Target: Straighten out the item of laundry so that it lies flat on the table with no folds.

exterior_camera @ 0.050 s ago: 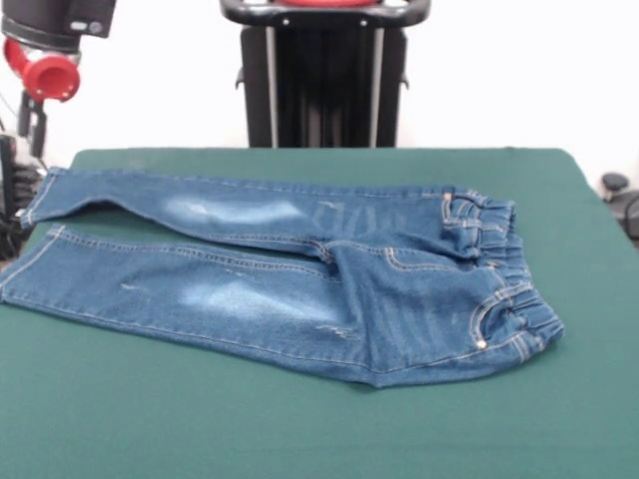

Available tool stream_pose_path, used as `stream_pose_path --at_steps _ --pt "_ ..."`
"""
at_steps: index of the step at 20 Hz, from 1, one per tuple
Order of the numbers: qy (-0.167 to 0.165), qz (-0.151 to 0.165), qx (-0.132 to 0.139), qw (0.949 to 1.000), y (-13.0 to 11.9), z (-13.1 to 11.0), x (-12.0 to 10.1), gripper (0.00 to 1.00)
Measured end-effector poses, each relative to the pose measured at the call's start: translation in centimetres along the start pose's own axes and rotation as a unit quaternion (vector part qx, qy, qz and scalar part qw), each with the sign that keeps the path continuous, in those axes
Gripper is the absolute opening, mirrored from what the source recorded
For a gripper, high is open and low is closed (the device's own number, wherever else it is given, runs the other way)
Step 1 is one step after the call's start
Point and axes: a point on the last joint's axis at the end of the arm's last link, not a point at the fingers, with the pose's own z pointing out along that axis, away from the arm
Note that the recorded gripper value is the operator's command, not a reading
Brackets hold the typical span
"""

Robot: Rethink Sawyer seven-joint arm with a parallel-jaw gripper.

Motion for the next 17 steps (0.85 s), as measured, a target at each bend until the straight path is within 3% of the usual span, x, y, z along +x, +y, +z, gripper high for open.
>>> stream_pose_path --at_steps 3,5,7,10,17 --pt "0.032 0.011 -0.013 0.9994 4.1 -2.1 0.7 1.0" --pt "0.043 0.015 -0.015 0.9989 5.4 -3.0 0.8 1.0" --pt "0.069 0.022 -0.013 0.9973 8.1 -5.3 1.1 1.0" --pt "0.086 0.022 -0.01 0.996 9.8 -7.1 1.4 1.0" --pt "0.092 -0.018 -0.008 0.9956 15.3 -10.5 3.4 1.0"
